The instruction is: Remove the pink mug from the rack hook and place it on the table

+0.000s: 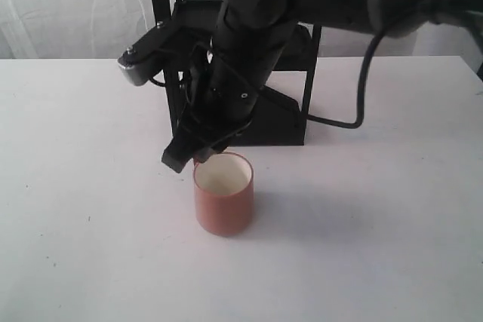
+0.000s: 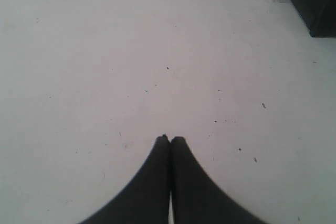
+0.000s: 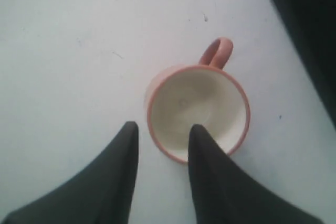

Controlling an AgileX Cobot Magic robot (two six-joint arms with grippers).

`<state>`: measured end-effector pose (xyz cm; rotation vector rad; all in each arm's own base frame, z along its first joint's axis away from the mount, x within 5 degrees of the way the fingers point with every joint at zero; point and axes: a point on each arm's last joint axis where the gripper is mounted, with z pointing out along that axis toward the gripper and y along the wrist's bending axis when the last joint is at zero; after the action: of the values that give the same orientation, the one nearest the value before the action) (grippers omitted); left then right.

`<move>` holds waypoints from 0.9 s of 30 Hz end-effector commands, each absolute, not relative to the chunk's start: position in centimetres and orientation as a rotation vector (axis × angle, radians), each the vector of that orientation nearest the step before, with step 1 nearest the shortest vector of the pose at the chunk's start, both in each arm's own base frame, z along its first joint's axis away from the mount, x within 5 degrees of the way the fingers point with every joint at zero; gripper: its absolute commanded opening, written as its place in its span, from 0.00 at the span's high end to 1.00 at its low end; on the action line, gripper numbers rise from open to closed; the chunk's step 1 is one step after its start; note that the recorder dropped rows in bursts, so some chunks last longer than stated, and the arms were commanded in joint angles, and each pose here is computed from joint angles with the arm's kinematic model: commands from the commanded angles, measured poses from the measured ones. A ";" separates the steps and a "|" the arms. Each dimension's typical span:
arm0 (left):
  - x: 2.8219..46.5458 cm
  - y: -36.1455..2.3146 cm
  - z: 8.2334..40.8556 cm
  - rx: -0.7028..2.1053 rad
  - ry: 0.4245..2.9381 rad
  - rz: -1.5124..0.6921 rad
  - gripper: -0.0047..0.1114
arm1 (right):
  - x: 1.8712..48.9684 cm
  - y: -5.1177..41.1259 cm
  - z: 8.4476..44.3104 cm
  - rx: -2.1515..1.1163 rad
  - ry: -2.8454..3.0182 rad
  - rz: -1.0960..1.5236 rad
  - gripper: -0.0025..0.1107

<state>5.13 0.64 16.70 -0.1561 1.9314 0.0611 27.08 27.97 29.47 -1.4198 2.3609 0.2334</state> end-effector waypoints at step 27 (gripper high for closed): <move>5.1 0.6 16.6 -0.157 1.928 0.057 0.96 | 33.0 -3.2 20.0 -0.242 2.951 -0.237 0.98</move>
<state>5.13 0.64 16.70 -0.1561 1.9314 0.0611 33.45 -1.08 20.53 -0.4089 3.0394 -0.3116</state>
